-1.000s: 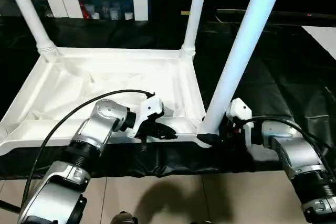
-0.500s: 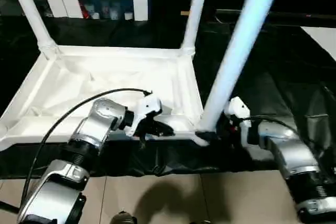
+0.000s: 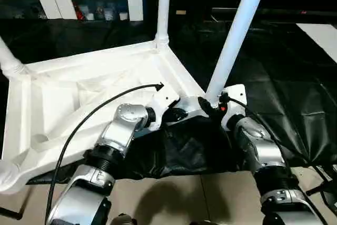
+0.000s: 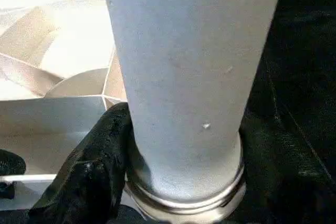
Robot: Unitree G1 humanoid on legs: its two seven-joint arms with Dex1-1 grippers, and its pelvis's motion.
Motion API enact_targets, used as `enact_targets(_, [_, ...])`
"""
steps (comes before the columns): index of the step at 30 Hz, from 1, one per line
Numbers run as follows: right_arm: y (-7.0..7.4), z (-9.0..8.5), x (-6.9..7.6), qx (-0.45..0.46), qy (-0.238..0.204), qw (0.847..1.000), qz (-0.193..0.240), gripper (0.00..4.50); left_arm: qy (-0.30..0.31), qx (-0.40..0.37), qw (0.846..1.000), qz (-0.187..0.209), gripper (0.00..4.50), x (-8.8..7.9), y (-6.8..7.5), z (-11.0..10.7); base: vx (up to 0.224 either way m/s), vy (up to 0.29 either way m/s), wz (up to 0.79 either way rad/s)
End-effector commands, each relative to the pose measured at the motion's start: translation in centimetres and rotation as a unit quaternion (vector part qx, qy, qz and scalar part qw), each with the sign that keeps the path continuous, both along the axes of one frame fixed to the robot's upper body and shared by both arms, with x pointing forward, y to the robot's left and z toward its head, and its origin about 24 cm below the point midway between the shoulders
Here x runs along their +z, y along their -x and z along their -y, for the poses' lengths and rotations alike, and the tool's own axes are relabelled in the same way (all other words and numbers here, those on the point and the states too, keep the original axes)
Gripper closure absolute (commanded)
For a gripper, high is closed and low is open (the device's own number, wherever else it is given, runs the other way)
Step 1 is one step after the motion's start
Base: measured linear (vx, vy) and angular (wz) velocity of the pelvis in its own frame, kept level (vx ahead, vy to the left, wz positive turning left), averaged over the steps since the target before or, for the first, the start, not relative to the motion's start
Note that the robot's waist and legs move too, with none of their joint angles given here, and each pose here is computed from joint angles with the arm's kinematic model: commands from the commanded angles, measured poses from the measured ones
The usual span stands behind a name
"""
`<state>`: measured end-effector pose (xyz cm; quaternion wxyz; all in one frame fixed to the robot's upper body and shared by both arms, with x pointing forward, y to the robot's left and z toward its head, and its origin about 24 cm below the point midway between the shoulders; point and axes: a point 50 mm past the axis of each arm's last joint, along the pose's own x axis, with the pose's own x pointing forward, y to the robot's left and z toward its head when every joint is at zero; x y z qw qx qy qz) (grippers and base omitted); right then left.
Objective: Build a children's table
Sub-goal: Rotate leg to tighten
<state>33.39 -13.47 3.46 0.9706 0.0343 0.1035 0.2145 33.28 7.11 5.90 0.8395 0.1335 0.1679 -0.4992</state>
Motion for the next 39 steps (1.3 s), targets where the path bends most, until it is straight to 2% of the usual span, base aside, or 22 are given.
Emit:
enact_targets(1, [0.8, -5.5, 0.6, 0.112, -0.049, 0.992, 0.010, 1.03, 0.059, -0.073, 0.996, 0.013, 4.50, 1.3, 1.3, 4.2, 0.000, 0.000, 0.00])
enact_targets(6, [1.4, -4.7, 0.7, 0.156, -0.012, 0.987, 0.027, 0.62, 0.048, -0.095, 0.994, 0.011, 4.50, 1.2, 1.4, 2.9, 0.000, 0.000, 0.00])
enact_targets(9, [1.8, -3.6, 0.8, 0.194, 0.013, 0.980, 0.030, 0.62, 0.042, -0.122, 0.992, 0.002, 4.50, 1.2, 1.6, 1.9, 0.000, 0.000, 0.00])
enact_targets(13, [2.6, -2.1, 1.0, 0.257, 0.019, 0.966, 0.014, 0.62, 0.027, -0.152, 0.988, -0.007, 4.50, 1.1, 1.7, 0.7, 0.000, 0.000, 0.00])
enact_targets(15, [3.3, -1.0, 1.0, 0.314, 0.036, 0.949, -0.004, 0.62, 0.017, -0.175, 0.984, -0.018, 4.50, 1.1, 1.8, -0.2, 0.000, 0.000, 0.00])
enact_targets(16, [3.3, -1.0, 1.0, 0.314, 0.036, 0.949, -0.004, 0.62, 0.017, -0.175, 0.984, -0.018, 4.50, 1.1, 1.8, -0.2, 0.000, 0.000, 0.00])
enact_targets(18, [3.8, -0.1, 1.1, 0.363, 0.056, 0.930, -0.022, 0.62, 0.003, -0.194, 0.981, -0.026, 4.50, 1.1, 1.8, -0.9, 0.000, 0.000, 0.00])
enact_targets(20, [3.9, 0.1, 1.2, 0.375, 0.060, 0.925, -0.027, 0.62, -0.001, -0.199, 0.980, -0.029, 4.50, 1.2, 1.8, -1.1, 0.000, 0.000, 0.00])
enact_targets(22, [4.1, 0.6, 1.7, 0.411, 0.070, 0.908, -0.039, 0.62, -0.009, -0.217, 0.976, -0.037, 4.50, 1.3, 1.8, -1.7, 0.000, 0.000, 0.00])
enact_targets(24, [4.0, 0.7, 2.0, 0.423, 0.073, 0.902, -0.044, 0.62, -0.012, -0.225, 0.974, -0.039, 4.50, 1.4, 1.8, -1.9, 0.000, 0.000, 0.00])
enact_targets(27, [3.9, 0.7, 2.4, 0.436, 0.072, 0.896, -0.046, 0.85, -0.022, -0.232, 0.971, -0.043, 4.50, 1.4, 1.7, -2.3, 0.000, 0.000, 0.00])
enact_targets(35, [4.2, 0.5, 2.2, 0.460, 0.077, 0.882, -0.058, 1.54, -0.029, -0.234, 0.971, -0.044, 4.50, 1.6, 1.4, -2.5, 0.000, 0.000, 0.00])
enact_targets(39, [4.4, 0.4, 2.0, 0.467, 0.074, 0.879, -0.064, 1.70, -0.029, -0.239, 0.970, -0.048, 4.50, 1.6, 1.5, -2.7, 0.000, 0.000, 0.00])
